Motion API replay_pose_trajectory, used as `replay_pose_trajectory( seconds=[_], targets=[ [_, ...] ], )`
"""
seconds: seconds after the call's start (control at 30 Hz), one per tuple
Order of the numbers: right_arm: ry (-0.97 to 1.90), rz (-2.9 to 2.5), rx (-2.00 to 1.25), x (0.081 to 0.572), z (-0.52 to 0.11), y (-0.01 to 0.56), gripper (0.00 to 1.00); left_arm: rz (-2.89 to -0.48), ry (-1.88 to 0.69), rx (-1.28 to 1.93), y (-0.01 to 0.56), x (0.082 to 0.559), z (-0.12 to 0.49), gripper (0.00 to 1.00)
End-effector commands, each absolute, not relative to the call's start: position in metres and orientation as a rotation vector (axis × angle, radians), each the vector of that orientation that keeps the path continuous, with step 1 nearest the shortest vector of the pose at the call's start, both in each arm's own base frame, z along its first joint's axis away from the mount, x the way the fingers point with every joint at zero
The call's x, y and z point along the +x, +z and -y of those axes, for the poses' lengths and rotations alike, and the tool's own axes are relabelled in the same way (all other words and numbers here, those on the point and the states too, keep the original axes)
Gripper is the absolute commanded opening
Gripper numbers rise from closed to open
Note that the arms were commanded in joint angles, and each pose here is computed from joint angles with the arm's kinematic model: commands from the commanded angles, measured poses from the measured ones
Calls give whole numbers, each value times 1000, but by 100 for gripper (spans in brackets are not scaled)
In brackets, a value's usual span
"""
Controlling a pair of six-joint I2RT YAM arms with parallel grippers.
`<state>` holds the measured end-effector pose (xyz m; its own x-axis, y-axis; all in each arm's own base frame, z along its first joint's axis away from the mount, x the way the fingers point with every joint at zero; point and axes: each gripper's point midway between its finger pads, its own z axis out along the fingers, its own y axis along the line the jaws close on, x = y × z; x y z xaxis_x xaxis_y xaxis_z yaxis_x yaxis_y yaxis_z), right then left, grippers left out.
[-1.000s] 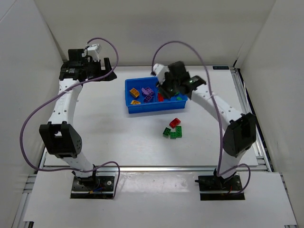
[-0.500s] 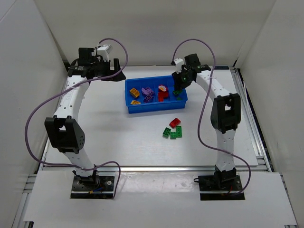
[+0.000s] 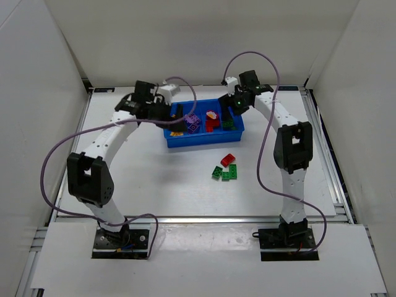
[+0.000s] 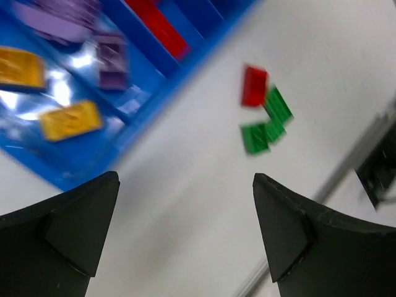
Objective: Sort the legos into containers by color
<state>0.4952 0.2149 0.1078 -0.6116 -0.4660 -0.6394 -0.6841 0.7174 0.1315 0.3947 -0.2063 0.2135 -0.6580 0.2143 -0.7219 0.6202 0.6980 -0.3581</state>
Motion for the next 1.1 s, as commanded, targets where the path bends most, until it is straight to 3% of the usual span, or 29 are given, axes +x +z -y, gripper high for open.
replay_pose_trajectory(
  seconds=[0.0,0.17,0.3,0.57,1.07],
  targets=[
    [486,-2198,-802,487,-207,195,78,-2161,-907,811,232,333,245,99],
    [429,-2215,-621,452,-143,240,80,-2257,-1053,799,204,275,276,93],
    [372,-2268,-576,414,-92,236,80,-2351,-1128,712,179,252,298,84],
    [315,-2352,-403,347,-34,210,80,-2412,-790,778,124,252,360,87],
    [363,-2356,-308,336,-22,211,80,-2541,-530,671,55,291,365,87]
  ],
)
